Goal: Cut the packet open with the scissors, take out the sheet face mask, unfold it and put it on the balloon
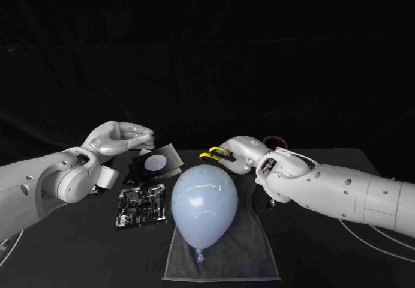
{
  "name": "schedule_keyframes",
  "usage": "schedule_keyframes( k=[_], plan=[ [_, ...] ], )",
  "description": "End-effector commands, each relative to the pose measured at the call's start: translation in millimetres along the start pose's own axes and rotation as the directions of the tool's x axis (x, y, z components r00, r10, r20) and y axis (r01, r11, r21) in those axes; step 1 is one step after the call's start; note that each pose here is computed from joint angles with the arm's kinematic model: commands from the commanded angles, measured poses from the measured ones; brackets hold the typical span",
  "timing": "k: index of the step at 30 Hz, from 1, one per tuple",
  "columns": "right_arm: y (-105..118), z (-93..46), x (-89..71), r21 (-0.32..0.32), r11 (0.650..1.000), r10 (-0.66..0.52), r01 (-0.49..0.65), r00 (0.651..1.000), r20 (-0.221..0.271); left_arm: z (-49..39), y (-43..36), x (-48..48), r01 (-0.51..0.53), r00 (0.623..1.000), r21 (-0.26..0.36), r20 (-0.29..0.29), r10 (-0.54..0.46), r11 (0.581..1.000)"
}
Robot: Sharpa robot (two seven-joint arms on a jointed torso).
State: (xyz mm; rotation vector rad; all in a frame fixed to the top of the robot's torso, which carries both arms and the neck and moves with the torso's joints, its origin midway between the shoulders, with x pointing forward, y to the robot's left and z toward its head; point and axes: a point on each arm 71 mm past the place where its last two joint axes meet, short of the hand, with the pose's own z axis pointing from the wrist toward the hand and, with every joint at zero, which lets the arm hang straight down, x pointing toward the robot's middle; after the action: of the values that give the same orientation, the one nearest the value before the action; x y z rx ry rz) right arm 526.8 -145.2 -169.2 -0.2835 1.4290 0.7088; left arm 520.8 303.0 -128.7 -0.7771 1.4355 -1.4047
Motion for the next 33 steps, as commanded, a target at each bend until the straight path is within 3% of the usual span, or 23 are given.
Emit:
schedule_keyframes(
  k=[1, 9, 14, 21, 26, 33],
  plan=[
    [-2, 0.3, -10.1, 0.042, 0.995, 0.091, -0.093, 0.995, 0.045, 2.2, -1.9, 3.4, 0.009, 1.0, 0.012, -0.012, -0.009, 1.0],
    [-14, -2.1, -32.9, 0.105, 0.952, 0.267, -0.289, 0.946, 0.181, 6.7, -2.7, 11.6, 0.015, 1.0, 0.018, -0.028, -0.014, 1.0],
    [-22, -5.6, -44.5, 0.12, 0.894, 0.394, -0.433, 0.884, 0.251, 8.4, -3.3, 15.3, 0.016, 0.999, 0.023, -0.033, -0.016, 1.0],
    [-36, -14.5, -64.3, 0.134, 0.742, 0.596, -0.657, 0.737, 0.319, 11.7, -4.4, 22.0, 0.021, 0.999, 0.031, -0.042, -0.02, 0.999],
    [-46, -23.8, -80.0, 0.125, 0.644, 0.683, -0.755, 0.641, 0.351, 14.8, -4.7, 26.3, 0.032, 0.999, 0.035, -0.043, -0.031, 0.999],
    [-62, -38.0, -100.4, 0.121, 0.572, 0.722, -0.811, 0.568, 0.395, 19.1, -4.8, 31.8, 0.039, 0.998, 0.04, -0.047, -0.038, 0.998]
  ],
)
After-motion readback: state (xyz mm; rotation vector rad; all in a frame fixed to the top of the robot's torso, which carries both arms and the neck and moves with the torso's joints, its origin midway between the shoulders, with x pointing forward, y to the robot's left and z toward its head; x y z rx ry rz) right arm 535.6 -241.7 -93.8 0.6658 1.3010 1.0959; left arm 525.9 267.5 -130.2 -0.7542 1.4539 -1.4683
